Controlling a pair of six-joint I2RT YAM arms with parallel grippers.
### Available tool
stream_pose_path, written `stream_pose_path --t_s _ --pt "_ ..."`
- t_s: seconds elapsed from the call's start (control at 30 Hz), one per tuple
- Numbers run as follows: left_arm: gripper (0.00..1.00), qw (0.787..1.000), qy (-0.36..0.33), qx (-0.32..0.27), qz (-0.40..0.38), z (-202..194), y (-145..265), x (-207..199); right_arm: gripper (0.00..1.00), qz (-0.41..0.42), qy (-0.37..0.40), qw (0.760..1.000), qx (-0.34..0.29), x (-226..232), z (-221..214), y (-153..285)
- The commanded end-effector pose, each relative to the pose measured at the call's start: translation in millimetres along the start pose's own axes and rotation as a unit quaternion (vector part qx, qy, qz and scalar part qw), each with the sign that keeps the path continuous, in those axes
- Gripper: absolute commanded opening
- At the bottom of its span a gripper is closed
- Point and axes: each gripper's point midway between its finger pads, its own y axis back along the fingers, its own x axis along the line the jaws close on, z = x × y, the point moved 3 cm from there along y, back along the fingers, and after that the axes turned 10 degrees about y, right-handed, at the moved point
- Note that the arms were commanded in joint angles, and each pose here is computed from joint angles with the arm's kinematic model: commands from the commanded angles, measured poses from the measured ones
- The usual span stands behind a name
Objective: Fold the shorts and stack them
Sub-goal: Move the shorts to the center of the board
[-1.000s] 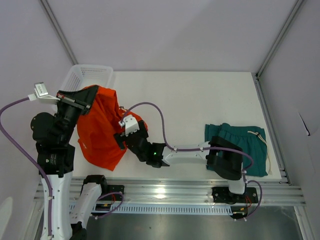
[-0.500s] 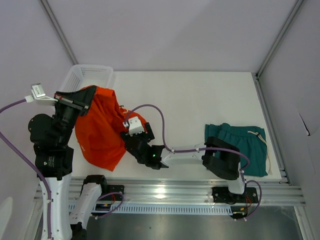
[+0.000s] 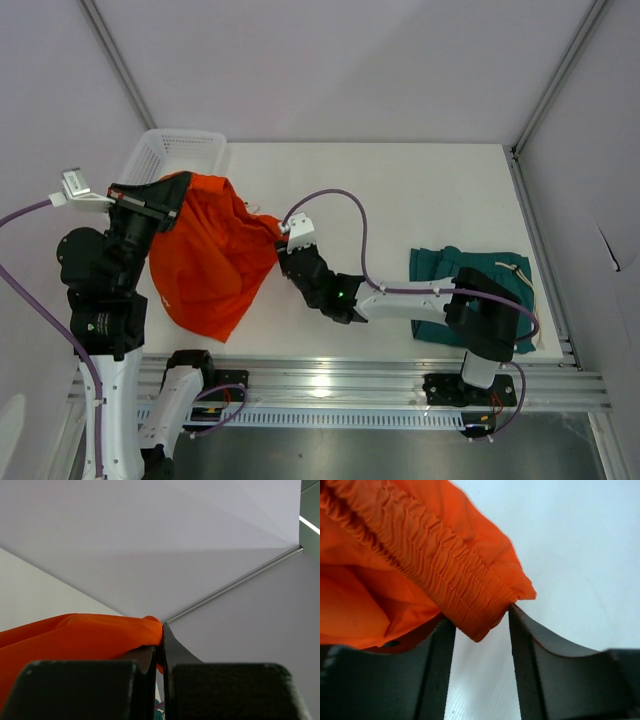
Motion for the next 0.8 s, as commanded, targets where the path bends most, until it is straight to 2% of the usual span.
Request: stream_pose_path --t_s 0.0,0.17,0.2,0.27,0.4,0.53,0.67,0.73,0.77 --pt "0.00 0.999 -0.013 -0.012 -0.042 7.2 8.0 -26.6 0.43 0.024 -0.043 0.998 -0.027 -17.7 29.9 -7.6" --pt "0.00 0.999 -0.014 -0.012 -0.041 7.1 8.0 -26.3 0.17 0.082 -0.023 0.996 -0.030 -9.4 33.4 -9.4" --pt "0.00 0.999 -0.014 -0.013 -0.041 7.4 8.1 -26.5 0.08 0.085 -0.019 0.996 -0.029 -8.4 33.1 -9.4" --pt "0.00 0.999 -0.014 -0.014 -0.041 7.8 7.8 -26.7 0.00 0.099 -0.004 0.995 -0.029 -5.8 33.4 -8.4" --pt "0.00 0.999 -0.015 -0.012 -0.038 7.9 4.7 -25.5 0.00 0.123 0.015 0.992 -0.032 -8.0 36.9 0.3" --pt "0.00 0.999 -0.012 -0.008 -0.035 7.2 -1.9 -21.5 0.00 0.197 0.041 0.979 -0.031 -8.9 45.0 21.3" --pt "0.00 0.999 -0.015 -0.006 -0.042 8.5 -3.1 -27.8 0.00 0.249 0.065 0.966 -0.014 -21.9 54.8 56.2" --pt "0.00 0.998 -0.019 -0.009 -0.054 10.3 0.9 -35.8 0.00 0.288 0.060 0.955 -0.030 -26.1 77.7 82.0" --pt "0.00 0.998 -0.025 -0.011 -0.063 11.8 6.3 -44.2 0.00 0.307 0.071 0.949 -0.005 -27.1 71.5 95.2"
